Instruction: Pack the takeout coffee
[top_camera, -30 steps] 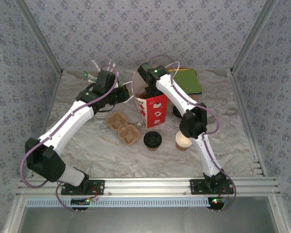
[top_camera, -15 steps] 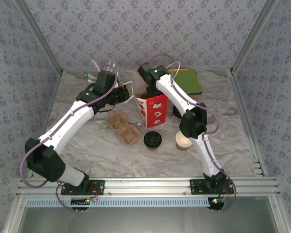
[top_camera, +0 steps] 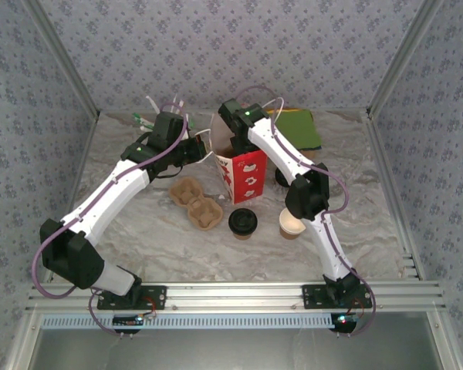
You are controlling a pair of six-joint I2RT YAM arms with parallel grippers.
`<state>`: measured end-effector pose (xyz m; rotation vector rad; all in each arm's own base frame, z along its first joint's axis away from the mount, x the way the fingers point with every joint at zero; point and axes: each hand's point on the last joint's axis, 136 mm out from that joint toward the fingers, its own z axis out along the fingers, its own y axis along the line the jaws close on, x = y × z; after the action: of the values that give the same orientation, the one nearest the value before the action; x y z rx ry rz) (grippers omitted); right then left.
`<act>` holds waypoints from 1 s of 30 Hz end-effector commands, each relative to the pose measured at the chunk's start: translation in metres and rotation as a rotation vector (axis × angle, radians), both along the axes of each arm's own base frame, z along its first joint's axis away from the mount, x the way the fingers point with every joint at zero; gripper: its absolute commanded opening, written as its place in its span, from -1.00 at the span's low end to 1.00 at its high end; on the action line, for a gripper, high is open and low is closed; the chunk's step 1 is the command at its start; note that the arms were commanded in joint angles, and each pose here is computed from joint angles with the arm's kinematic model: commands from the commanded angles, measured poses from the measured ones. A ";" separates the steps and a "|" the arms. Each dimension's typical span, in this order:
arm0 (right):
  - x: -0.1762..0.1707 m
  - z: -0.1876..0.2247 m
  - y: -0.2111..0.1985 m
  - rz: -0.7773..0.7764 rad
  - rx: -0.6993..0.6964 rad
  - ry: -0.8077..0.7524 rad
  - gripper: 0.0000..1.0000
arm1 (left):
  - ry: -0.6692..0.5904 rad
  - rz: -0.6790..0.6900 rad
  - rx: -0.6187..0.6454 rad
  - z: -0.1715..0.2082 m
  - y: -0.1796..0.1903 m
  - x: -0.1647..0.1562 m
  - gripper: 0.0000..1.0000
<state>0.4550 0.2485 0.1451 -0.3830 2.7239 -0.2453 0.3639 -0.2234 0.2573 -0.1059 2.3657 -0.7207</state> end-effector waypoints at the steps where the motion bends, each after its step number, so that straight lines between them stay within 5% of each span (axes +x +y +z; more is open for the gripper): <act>1: -0.005 0.010 0.010 0.023 0.055 0.001 -1.00 | -0.007 -0.005 -0.013 0.004 0.000 0.001 -1.00; 30: -0.011 0.003 0.050 0.091 0.247 0.070 -1.00 | 0.000 -0.014 -0.015 0.002 -0.003 0.003 -1.00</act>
<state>0.4477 0.2933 0.1426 -0.4364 2.7566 0.0958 0.3639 -0.2241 0.2561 -0.1042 2.3698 -0.7233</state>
